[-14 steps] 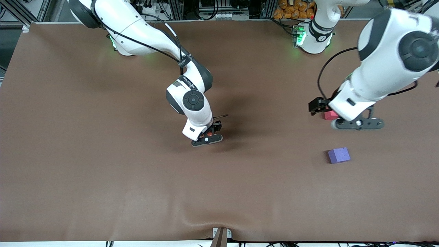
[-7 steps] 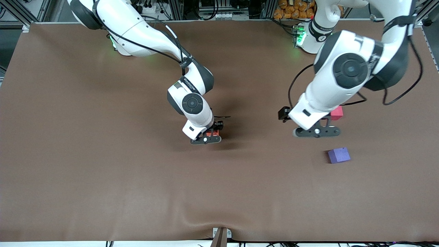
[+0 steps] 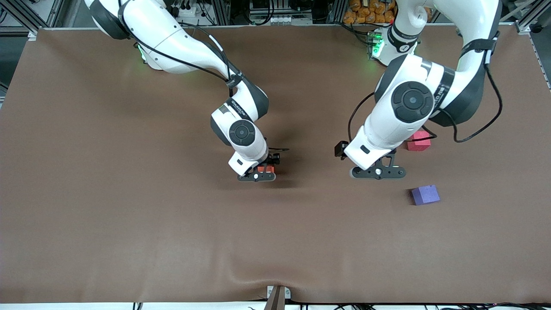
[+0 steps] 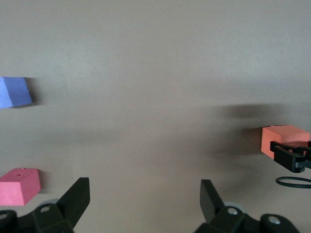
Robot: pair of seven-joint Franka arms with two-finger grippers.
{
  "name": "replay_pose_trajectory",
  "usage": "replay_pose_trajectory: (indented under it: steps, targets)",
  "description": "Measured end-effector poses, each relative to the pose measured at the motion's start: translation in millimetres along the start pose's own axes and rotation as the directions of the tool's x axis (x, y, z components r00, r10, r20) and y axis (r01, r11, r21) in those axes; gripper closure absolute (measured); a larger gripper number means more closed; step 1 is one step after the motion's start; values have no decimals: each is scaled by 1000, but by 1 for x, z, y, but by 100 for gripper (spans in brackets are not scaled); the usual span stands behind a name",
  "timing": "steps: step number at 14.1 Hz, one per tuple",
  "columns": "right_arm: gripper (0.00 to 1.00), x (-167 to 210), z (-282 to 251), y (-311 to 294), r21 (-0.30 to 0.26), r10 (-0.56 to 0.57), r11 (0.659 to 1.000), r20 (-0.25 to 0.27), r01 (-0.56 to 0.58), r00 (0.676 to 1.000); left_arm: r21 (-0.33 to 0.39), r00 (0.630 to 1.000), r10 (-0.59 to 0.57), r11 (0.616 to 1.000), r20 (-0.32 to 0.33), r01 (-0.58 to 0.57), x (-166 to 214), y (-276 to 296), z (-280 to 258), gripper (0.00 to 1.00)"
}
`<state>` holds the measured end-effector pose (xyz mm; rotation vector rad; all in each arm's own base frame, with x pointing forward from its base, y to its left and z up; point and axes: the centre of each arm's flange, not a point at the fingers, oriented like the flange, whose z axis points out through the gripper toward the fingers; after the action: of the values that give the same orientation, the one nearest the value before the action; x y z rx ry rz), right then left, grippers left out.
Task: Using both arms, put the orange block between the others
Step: 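Lower the orange cube and open the right gripper while the left gripper approaches, then grasp the orange cube with the left gripper while the right gripper withdraws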
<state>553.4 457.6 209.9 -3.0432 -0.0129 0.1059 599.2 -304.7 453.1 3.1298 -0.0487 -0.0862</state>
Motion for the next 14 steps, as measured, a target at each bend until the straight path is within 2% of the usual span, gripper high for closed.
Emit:
replay_pose_trajectory:
  steps: [2, 3, 8, 10, 14]
  targets:
    - [2, 1, 0, 0, 2, 1, 1000, -2, -1, 1000, -2, 1000, 8, 1000, -3, -8, -1, 6, 3, 0]
    - [0, 2, -3, -1, 6, 2, 1000, -8, -2, 1000, -3, 1000, 13, 1000, -4, -13, -1, 9, 4, 0]
    - [0, 15, -51, -10, 45, 15, 999, -64, -13, 998, -13, 1000, 23, 1000, -19, -23, 0, 24, 18, 0]
    - [0, 21, -90, 2, 24, 35, 999, -62, -33, 997, -19, 999, 39, 999, -25, -40, -1, 38, 28, 0]
    - [0, 53, -162, 77, -14, 104, 994, -51, -105, 993, -24, 997, 70, 997, -20, -71, -3, 62, 59, 0]
